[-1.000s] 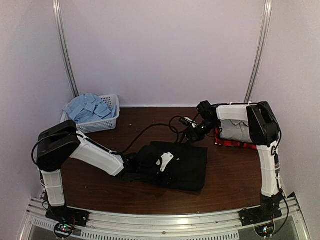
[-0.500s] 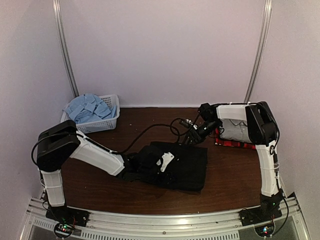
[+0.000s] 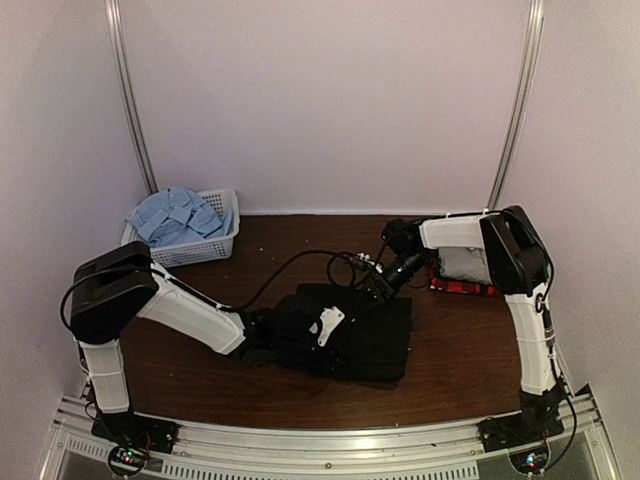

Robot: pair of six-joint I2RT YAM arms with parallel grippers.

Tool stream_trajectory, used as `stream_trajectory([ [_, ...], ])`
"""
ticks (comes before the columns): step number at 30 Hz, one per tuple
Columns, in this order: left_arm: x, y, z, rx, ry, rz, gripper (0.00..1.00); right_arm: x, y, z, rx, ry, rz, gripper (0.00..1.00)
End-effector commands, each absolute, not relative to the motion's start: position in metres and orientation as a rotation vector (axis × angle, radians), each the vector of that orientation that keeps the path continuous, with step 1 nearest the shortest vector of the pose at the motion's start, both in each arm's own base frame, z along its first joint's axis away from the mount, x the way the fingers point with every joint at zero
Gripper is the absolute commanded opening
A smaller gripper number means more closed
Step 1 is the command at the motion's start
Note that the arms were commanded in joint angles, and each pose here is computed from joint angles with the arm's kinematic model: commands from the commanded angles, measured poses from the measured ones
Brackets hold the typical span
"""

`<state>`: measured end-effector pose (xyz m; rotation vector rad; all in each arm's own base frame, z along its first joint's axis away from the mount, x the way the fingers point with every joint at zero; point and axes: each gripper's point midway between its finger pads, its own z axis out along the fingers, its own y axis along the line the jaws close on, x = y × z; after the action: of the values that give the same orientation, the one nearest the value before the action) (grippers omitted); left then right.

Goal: Fold and stack the long sleeve shirts
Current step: Pick up the square-folded shirt from the center of the board, then turn over the square-folded shirt at the center of the board.

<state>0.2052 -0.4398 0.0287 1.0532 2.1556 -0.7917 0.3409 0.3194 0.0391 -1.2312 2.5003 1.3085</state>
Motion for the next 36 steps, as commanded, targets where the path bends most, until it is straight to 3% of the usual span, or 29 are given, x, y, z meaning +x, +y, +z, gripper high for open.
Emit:
stream_trajectory([
  [1,0.204,-0.426,0.02,1.06,2.181,-0.729,0.39,0.303,0.314,-0.003,-1.271,2.667,1.354,0.52],
  [3,0.204,-0.426,0.02,1.06,2.18,-0.723,0.39,0.299,0.315,-0.002,-1.28,2.659,1.379,0.41],
  [8,0.207,-0.421,0.025,1.048,2.174,-0.695,0.4,0.301,0.317,0.013,-1.241,2.592,1.473,0.0],
  [14,0.228,-0.406,0.062,0.915,2.127,-0.586,0.49,0.337,0.299,0.051,-0.98,2.587,1.271,0.0],
  [22,0.252,-0.371,0.162,0.664,2.038,-0.555,0.77,0.401,0.196,0.158,-0.435,2.589,0.417,0.0],
  [29,0.28,-0.333,0.191,0.533,2.076,-0.447,0.79,0.415,0.132,0.246,-0.15,2.429,-0.224,0.0],
  [36,0.301,-0.293,0.196,0.413,2.101,-0.391,0.79,0.408,0.175,0.232,-0.203,2.348,-0.633,0.0],
])
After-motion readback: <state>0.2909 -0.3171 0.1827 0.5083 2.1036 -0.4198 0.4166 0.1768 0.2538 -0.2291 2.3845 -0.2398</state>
